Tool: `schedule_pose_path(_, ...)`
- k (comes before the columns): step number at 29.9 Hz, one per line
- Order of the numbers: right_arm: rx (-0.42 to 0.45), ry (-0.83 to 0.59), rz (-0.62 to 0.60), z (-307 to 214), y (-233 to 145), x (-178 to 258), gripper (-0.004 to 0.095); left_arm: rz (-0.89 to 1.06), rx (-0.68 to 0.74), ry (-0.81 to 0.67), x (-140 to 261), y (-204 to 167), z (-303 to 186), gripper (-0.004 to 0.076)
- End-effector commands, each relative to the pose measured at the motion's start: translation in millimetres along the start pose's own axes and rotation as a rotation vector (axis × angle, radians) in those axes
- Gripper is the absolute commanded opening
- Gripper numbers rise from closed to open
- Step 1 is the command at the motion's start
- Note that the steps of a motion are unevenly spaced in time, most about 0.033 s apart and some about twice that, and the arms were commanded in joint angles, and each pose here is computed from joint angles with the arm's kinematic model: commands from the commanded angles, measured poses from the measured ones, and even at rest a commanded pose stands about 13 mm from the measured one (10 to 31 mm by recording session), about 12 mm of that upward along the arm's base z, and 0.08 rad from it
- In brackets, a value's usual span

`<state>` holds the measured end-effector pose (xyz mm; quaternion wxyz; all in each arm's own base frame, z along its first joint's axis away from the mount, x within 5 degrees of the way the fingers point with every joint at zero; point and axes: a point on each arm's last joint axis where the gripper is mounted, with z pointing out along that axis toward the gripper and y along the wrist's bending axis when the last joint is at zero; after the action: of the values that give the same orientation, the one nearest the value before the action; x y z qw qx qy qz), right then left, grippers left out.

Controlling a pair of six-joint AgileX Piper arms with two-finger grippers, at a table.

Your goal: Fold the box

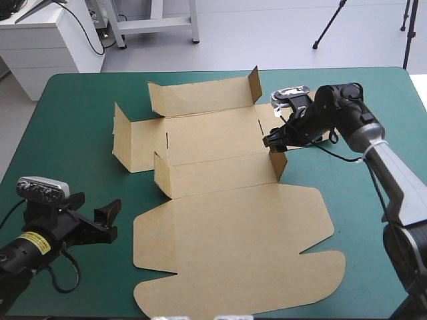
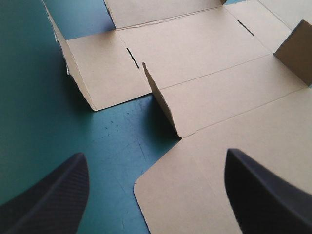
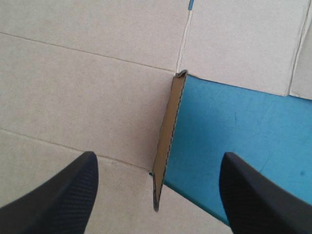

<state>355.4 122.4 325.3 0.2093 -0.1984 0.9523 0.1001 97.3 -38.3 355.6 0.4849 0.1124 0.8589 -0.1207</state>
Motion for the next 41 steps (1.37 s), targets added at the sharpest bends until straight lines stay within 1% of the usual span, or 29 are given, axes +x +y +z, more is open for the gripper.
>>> schedule_pose_path(1, -0.003, -0.052, -0.003, -6.2, 0.2, -14.4, 0.064, -0.009, 0.014, -0.084, -13.7, -2.0, -5.3, 0.0546)
schedule_pose_path(6, -0.001, 0.024, 0.012, 26.3, -6.1, -18.3, 0.0639, -0.009, 0.012, -0.071, -12.5, -1.8, -5.2, 0.0546)
schedule_pose_path(8, -0.001, 0.037, 0.014, 34.8, -7.5, -19.2, 0.0601, -0.009, 0.012, -0.066, -12.1, -1.8, -5.1, 0.0546)
schedule_pose_path(10, -0.002, 0.046, 0.014, 39.6, -8.4, -19.6, 0.0531, -0.009, 0.012, -0.066, -12.1, -1.8, -5.1, 0.0546)
schedule_pose_path(13, -0.004, 0.053, 0.016, 43.7, -8.9, -19.8, 0.0376, -0.009, 0.012, -0.066, -12.1, -1.8, -5.1, 0.0545)
schedule_pose_path(16, -0.009, 0.056, 0.002, 43.7, -8.4, -19.5, 0.0183, -0.009, 0.012, -0.066, -12.1, -1.8, -5.1, 0.0545)
schedule_pose_path(17, -0.011, 0.061, -0.009, 43.3, -8.3, -19.2, 0.0089, -0.009, 0.012, -0.066, -12.1, -1.8, -5.1, 0.0545)
schedule_pose_path(19, -0.013, 0.068, -0.023, 43.2, -8.2, -18.5, -0.0025, -0.009, 0.012, -0.066, -12.1, -1.8, -5.1, 0.0545)
schedule_pose_path(24, -0.021, 0.095, -0.055, 43.4, -5.0, -16.3, -0.0016, -0.009, 0.012, -0.066, -12.1, -1.8, -5.1, 0.0545)
schedule_pose_path(29, -0.039, 0.077, -0.191, 41.0, 13.0, -21.4, -0.0016, -0.009, 0.012, -0.066, -12.1, -1.8, -5.1, 0.0545)
schedule_pose_path(37, -0.053, -0.093, -0.386, 13.3, 53.4, -48.5, -0.0018, 0.002, 0.011, -0.066, -12.1, -1.8, -5.1, 0.0545)
schedule_pose_path(41, -0.059, -0.182, -0.519, -0.7, 76.4, -58.5, -0.0018, 0.004, 0.01, -0.066, -12.1, -1.7, -5.1, 0.0545)
